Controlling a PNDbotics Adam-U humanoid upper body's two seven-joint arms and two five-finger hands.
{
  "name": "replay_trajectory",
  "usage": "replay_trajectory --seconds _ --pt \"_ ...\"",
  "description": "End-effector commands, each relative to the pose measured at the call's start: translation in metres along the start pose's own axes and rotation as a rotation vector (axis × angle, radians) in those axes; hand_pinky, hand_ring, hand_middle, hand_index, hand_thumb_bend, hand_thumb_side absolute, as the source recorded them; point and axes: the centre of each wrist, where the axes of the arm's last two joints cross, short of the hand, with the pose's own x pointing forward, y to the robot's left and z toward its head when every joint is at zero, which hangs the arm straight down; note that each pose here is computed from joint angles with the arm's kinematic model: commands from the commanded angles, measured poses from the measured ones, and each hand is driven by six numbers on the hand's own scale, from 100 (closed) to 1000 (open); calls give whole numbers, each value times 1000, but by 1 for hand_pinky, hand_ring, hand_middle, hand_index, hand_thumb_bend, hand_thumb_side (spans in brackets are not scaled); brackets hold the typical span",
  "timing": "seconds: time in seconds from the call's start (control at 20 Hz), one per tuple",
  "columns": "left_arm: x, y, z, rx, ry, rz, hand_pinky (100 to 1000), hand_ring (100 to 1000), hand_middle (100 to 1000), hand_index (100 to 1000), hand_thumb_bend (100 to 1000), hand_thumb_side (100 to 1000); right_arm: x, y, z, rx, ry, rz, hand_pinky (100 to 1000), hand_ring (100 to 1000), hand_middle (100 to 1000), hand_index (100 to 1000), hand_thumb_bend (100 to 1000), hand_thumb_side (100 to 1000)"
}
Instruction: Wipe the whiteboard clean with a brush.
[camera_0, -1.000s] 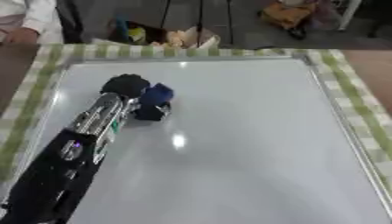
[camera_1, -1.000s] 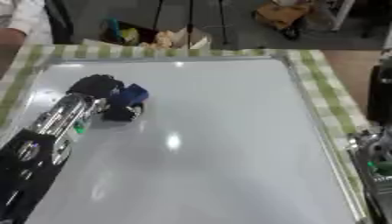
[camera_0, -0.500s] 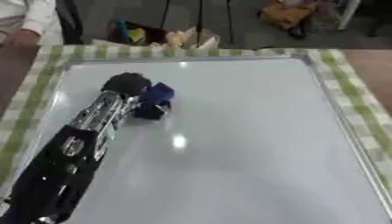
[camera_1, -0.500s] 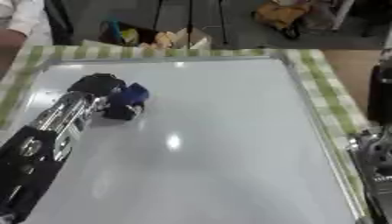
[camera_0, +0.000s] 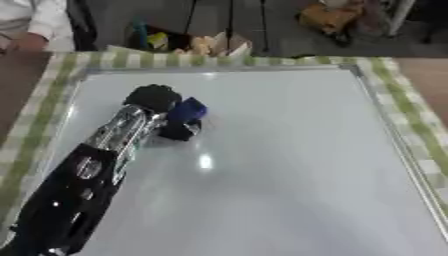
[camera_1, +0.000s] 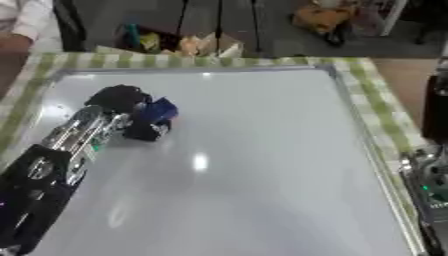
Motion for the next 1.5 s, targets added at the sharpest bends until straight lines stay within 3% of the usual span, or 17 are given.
replay_trajectory --seconds 0.05,1.05,1.5 --pt "16 -16 -2 -52 -43 -22 100 350 437 730 100 806 4 -2 -7 -10 -22 -11 817 862 728 813 100 1000" --pt "-29 -17 -5 -12 215 60 100 335 424 721 100 796 3 -3 -5 -8 -16 -3 818 862 728 813 100 1000" --pt "-42 -12 -3 9 269 124 100 322 413 719 100 799 2 -4 -4 -7 -13 0 818 862 727 813 100 1000"
